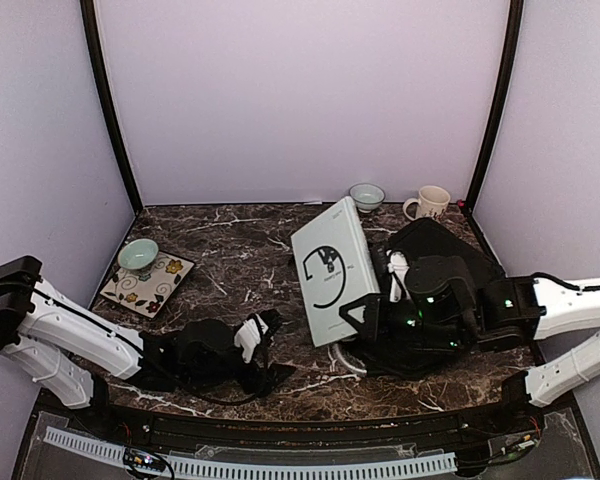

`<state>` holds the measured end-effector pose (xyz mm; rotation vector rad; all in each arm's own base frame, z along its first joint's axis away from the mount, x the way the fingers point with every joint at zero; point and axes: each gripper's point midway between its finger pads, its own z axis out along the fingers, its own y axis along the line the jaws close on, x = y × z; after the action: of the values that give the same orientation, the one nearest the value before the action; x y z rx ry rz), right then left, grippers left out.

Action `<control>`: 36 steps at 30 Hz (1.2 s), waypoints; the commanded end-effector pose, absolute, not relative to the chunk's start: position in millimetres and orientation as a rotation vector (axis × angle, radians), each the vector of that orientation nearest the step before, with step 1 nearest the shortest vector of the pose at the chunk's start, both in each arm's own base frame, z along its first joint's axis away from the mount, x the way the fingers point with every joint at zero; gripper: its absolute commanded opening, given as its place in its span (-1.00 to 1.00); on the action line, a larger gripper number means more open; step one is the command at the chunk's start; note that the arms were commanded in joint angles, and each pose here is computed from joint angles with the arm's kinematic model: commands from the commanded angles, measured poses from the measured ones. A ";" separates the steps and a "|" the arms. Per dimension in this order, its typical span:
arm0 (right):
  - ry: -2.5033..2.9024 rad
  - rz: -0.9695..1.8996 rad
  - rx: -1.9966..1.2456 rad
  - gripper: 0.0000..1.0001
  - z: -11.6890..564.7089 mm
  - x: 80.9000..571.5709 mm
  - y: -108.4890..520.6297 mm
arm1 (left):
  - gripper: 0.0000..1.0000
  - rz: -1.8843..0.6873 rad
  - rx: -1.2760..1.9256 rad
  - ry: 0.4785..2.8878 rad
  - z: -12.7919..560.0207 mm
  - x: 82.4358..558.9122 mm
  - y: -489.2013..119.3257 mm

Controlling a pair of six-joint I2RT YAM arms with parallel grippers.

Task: Pack the student bag
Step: Grab the book from the center of the board, then pick up the largest pocket of the bag from the student bag.

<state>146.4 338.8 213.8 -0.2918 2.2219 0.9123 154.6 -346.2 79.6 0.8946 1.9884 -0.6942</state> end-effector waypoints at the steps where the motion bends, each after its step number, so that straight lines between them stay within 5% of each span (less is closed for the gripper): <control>1: 2.086 0.811 -0.088 -1.00 247.7 168.4 293.7 | 0.68 -0.396 1.126 1.705 105.9 165.8 -375.7; 9: 2.056 0.729 0.014 -1.00 253.8 172.0 246.1 | 0.66 0.158 1.403 1.447 91.3 202.8 -438.4; 26: 2.070 0.745 0.037 -1.00 242.4 169.8 240.6 | 0.65 0.354 1.423 1.292 91.8 237.4 -512.8; 29: 2.070 0.726 0.053 -1.00 243.2 170.9 236.5 | 0.20 0.324 1.404 1.289 101.2 244.3 -518.2; 32: 2.067 0.709 0.073 -1.00 242.9 172.0 230.1 | -0.84 0.331 1.382 1.273 109.6 248.4 -520.3; 33: 2.064 0.707 0.078 -1.00 243.3 172.1 228.5 | -0.99 0.354 1.368 1.267 113.2 250.9 -518.4; 36: 2.057 0.710 0.085 -1.00 248.7 172.5 226.8 | -1.00 0.347 1.316 1.305 128.8 258.3 -506.8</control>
<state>166.1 228.6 212.7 -0.0022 2.1598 0.6337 238.7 -513.8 83.1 1.4668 1.2767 0.3608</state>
